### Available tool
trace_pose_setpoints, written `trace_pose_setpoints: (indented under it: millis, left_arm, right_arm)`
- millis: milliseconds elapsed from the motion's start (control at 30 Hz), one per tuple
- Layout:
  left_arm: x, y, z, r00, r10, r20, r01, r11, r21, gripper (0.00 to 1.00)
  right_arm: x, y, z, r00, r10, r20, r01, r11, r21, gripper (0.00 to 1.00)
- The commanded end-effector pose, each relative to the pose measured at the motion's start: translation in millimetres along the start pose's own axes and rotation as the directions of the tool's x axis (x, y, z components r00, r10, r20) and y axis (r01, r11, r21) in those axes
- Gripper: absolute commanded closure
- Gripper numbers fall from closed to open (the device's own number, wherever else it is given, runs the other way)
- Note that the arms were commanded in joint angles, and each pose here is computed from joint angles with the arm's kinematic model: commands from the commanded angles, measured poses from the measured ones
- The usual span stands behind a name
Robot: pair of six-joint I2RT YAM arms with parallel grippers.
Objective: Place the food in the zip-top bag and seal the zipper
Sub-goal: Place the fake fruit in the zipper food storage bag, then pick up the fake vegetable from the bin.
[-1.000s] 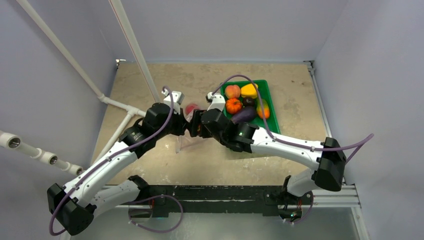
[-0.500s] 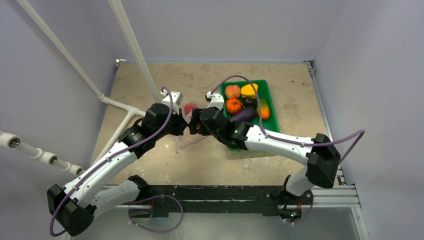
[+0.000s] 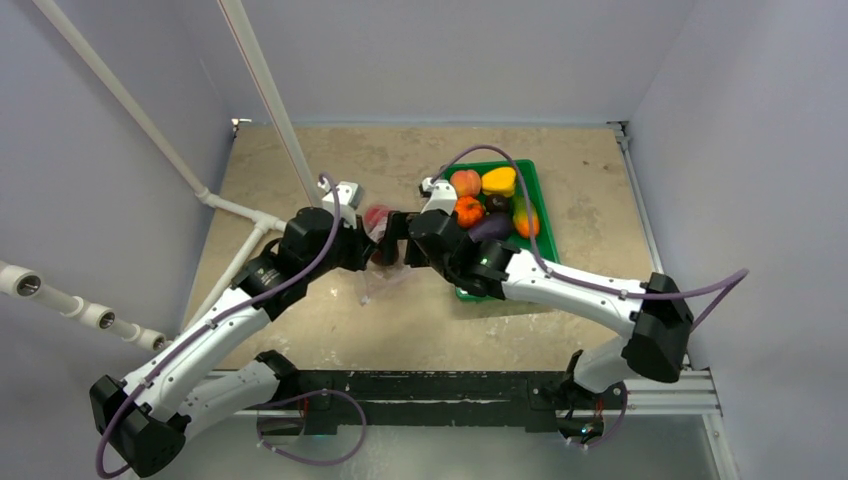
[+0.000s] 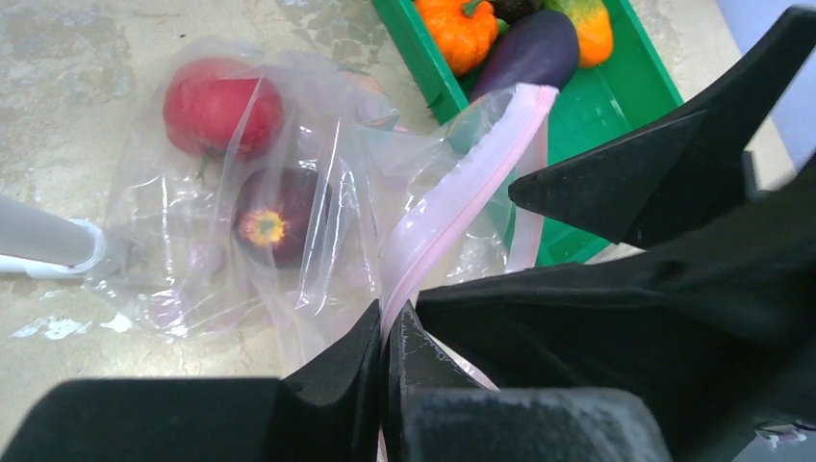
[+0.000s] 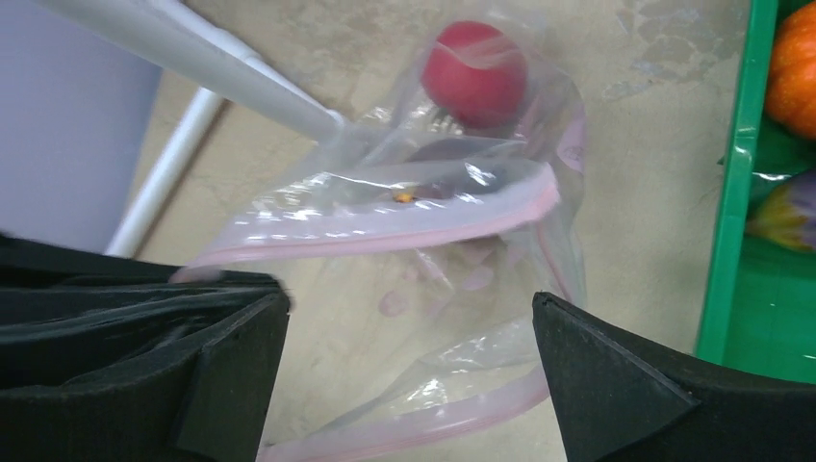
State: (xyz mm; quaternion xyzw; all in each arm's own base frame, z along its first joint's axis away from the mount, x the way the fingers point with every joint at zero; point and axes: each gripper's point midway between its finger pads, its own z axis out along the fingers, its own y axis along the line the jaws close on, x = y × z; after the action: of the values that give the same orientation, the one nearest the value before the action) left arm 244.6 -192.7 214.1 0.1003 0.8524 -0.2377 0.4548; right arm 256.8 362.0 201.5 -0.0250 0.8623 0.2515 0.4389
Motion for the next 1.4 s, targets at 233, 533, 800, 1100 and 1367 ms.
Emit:
trace_pose_setpoints:
  millis: [233,533,800,1100,1367]
  left_arm:
    - [-38.2,-27.9,-12.4,0.998,-0.011,0.066,0.005,0.996,0.09,1.0]
    - [-94.0,-24.7,-52.7,0.989,0.034,0.145,-0.033,0.999,-0.009,1.0]
    - [-119.5,-13.8,-76.2,0.982,0.062,0.178,-0.043,0.993,-0.107,1.0]
    - [-130.1,1.8,-74.9,0.973,0.09,0.214,-0.047,0.978,-0.201,1.0]
    - [-132.9,-1.1,-67.7,0.967,0.063,0.247,-0.017,0.983,-0.183,1.0]
  right_arm:
    - [-86.5,9.5,-71.0,0.976,0.111,0.185,-0.104,0.994,-0.044,0.01]
    - [-110.5,-45.3,-64.0,0.961,0.145,0.237,-0.163,0.985,0.056,0.04]
    - [-107.9,-86.1,-37.1,0.961,0.151,0.232,-0.187,0.972,0.143,0.04]
    - [-97.3,-133.3,-10.2,0.957,0.192,0.218,-0.24,0.946,0.218,0.04]
    - [-81.0,-175.8,5.8,0.94,0.259,0.224,-0.317,0.905,0.284,0.04]
